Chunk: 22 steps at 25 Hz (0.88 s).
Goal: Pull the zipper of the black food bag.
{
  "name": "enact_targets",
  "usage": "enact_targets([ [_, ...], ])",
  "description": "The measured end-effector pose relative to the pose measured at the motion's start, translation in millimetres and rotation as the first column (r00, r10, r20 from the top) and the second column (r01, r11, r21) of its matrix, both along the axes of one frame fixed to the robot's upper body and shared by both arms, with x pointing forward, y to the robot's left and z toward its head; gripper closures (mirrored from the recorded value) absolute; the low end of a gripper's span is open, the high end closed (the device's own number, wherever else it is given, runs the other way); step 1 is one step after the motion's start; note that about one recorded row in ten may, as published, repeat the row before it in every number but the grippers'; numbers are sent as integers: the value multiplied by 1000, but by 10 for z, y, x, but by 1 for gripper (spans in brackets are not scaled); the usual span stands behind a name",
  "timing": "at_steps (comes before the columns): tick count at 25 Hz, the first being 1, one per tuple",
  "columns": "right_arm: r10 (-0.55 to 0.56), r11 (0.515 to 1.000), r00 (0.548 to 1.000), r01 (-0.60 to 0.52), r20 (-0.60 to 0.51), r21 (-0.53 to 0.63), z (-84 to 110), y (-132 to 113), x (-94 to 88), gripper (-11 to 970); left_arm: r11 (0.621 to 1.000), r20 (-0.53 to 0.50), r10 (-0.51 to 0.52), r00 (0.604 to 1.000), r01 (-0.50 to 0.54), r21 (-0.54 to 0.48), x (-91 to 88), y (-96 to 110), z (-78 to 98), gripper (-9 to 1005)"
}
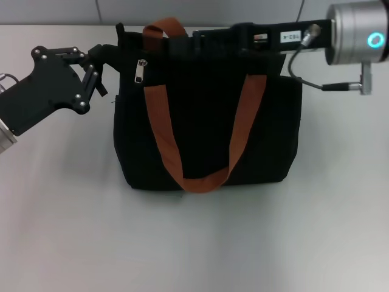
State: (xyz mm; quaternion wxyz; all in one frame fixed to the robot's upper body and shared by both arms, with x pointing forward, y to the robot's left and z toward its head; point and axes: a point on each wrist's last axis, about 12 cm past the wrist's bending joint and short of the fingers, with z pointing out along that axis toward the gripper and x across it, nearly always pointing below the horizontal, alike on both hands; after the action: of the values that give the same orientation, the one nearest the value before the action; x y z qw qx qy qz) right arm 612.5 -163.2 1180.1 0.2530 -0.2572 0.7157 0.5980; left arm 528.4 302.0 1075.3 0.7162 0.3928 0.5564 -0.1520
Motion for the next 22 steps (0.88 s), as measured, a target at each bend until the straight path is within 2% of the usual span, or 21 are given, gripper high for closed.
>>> enact_targets([
  [4,-19,999,999,18,-30,-46,24,136,84,174,1000,9,-2,1000,2,8,1,-9,-2,969],
  [9,-7,995,999,2,-54,-95,43,269,114,274,1000,14,-8,1000,8,5,11,-24,9,968],
  [19,-24,983,996,9,-81,-185,48,435,179,391,1000,29,-23,999,23,-7,6,-40,35,967],
  [22,-27,981,996,10,-86,-192,44,464,180,391,1000,35,-26,999,26,-6,4,-42,39,967],
])
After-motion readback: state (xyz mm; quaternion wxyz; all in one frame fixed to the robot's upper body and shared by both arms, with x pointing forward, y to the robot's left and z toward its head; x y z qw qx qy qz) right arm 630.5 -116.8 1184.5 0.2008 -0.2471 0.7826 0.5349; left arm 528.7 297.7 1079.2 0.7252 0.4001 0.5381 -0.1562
